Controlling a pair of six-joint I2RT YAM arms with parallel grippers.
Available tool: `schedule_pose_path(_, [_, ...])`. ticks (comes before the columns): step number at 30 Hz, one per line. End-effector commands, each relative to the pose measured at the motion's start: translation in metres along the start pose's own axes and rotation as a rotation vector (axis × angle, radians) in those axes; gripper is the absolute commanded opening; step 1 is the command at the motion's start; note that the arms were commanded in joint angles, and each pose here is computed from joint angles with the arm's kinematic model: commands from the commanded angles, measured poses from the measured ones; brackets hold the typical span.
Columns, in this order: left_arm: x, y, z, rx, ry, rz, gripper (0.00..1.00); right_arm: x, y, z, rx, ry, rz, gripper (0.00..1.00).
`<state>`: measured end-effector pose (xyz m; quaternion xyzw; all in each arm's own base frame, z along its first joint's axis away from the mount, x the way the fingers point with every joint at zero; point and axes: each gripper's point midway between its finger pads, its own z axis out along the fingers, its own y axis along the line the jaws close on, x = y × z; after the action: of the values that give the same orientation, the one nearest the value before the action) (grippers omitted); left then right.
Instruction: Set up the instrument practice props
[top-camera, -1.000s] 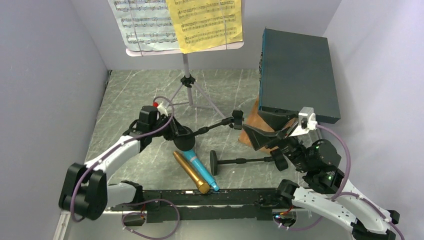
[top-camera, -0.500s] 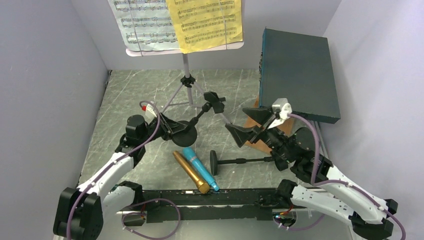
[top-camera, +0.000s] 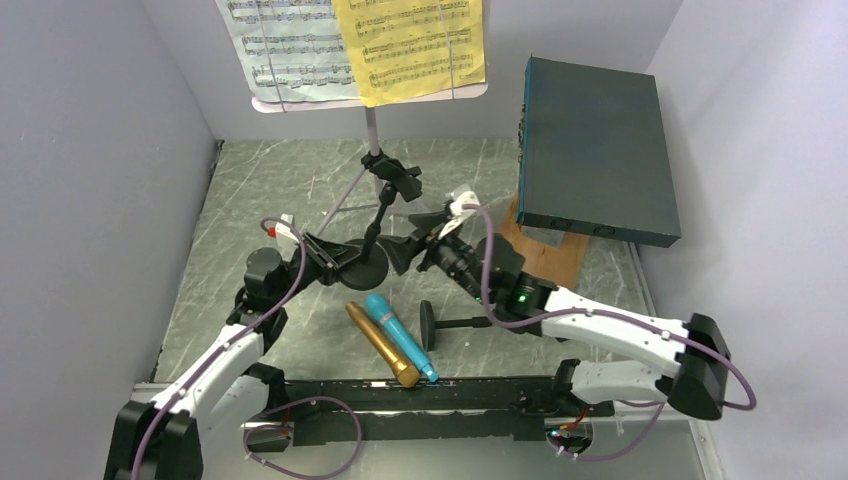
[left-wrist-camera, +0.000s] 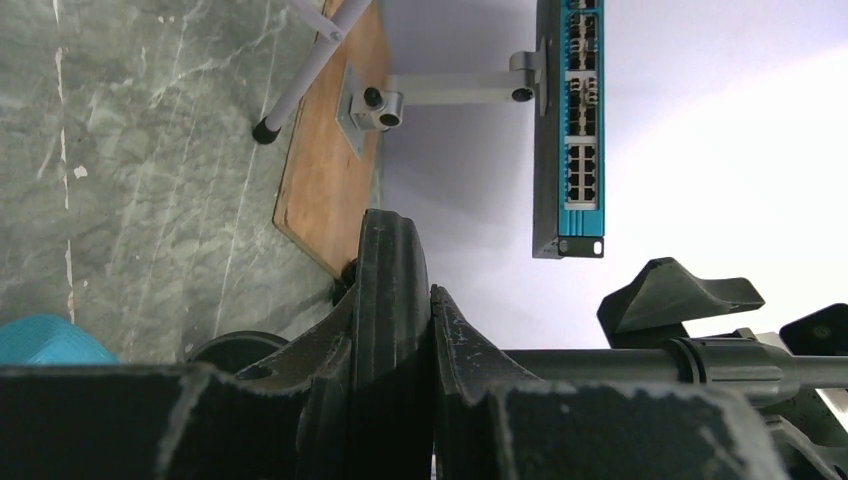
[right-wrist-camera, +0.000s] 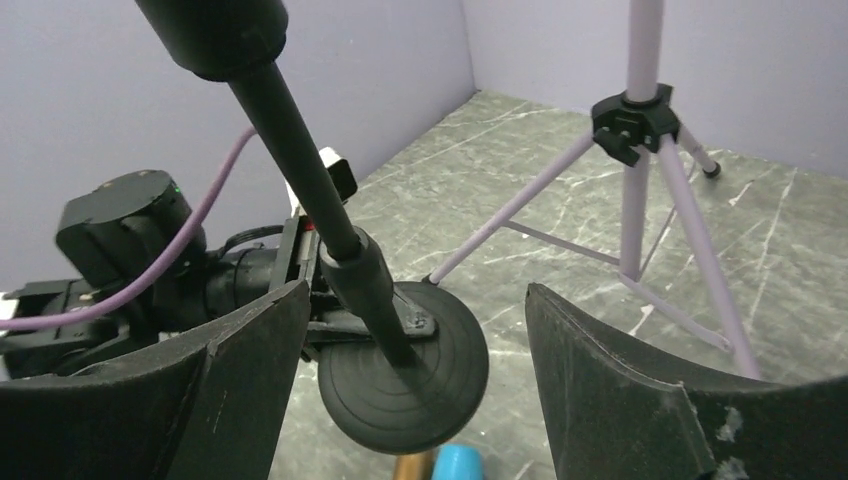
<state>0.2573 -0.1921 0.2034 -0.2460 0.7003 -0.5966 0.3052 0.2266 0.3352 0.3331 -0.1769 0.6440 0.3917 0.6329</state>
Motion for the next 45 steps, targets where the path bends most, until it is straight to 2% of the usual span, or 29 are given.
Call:
schedule_pose_path(1, [-0.015, -0.034, -0.006, 0.044, -0.076, 0.081, 0.0, -0.063, 0.016, 0.021, 0.058, -0.236, 0.055, 0.8])
schedule_pose_path(5, [-0.016, -0.035, -0.006, 0.028, -0.078, 0.105, 0.0, -0.063, 0.022, 0.044, 0.091, -0.222, 0.035, 0.77])
schedule_pose_path(7, [-0.016, -0.037, -0.006, 0.042, -0.08, 0.103, 0.0, -0.065, 0.026, 0.049, 0.083, -0.228, 0.041, 0.72])
schedule_pose_path(12, [-0.014, -0.039, -0.004, 0.067, -0.064, 0.118, 0.0, -0.051, 0.026, 0.069, 0.115, -0.185, -0.015, 0.31])
schedule_pose_path(13, [-0.013, -0.037, -0.004, 0.056, -0.055, 0.117, 0.0, -0.049, 0.027, 0.07, 0.115, -0.181, -0.033, 0.27])
schedule_pose_path(15, [-0.011, -0.032, -0.005, 0.031, -0.048, 0.122, 0.17, -0.048, 0.024, 0.069, 0.119, -0.185, -0.07, 0.17])
schedule_pose_path(16, [-0.011, -0.027, -0.006, 0.003, -0.046, 0.125, 0.28, -0.048, 0.022, 0.067, 0.122, -0.191, -0.101, 0.06])
schedule_pose_path(17, [-0.011, -0.021, -0.008, -0.037, -0.049, 0.128, 0.38, -0.047, 0.025, 0.065, 0.09, -0.188, -0.145, 0.0])
schedule_pose_path(20, [-0.011, 0.012, -0.023, -0.236, -0.065, 0.146, 0.65, -0.041, 0.024, 0.064, 0.047, -0.179, -0.29, 0.0])
schedule_pose_path(22, [-0.022, 0.033, -0.038, -0.399, -0.129, 0.168, 0.87, -0.033, 0.017, 0.065, 0.039, -0.153, -0.365, 0.0])
schedule_pose_path(24, [-0.03, 0.054, -0.06, -0.582, -0.184, 0.163, 0.96, -0.022, 0.01, 0.067, -0.002, -0.129, -0.411, 0.0])
schedule_pose_path(27, [-0.033, 0.077, -0.087, -0.781, -0.215, 0.143, 0.98, -0.005, 0.002, 0.064, -0.093, -0.129, -0.433, 0.0])
schedule_pose_path(29, [-0.026, 0.089, -0.094, -0.846, -0.196, 0.086, 0.97, 0.005, -0.002, 0.061, -0.174, -0.138, -0.438, 0.0])
schedule_pose_path(31, [-0.012, 0.099, -0.092, -0.865, -0.14, 0.007, 0.94, 0.022, -0.001, 0.06, -0.251, -0.122, -0.449, 0.0])
schedule_pose_path(33, [0.01, 0.104, -0.08, -0.826, -0.029, -0.078, 0.91, 0.036, -0.005, 0.062, -0.269, -0.107, -0.445, 0.0])
schedule_pose_path(35, [0.023, 0.108, -0.074, -0.808, 0.025, -0.15, 0.87, 0.048, -0.009, 0.063, -0.285, -0.094, -0.426, 0.0])
schedule_pose_path(40, [0.037, 0.116, -0.066, -0.792, 0.027, -0.261, 0.83, 0.065, -0.015, 0.063, -0.282, -0.067, -0.39, 0.0])
schedule_pose_path(45, [0.057, 0.138, -0.062, -0.921, 0.016, -0.31, 0.76, 0.068, -0.023, 0.062, -0.244, -0.058, -0.375, 0.0])
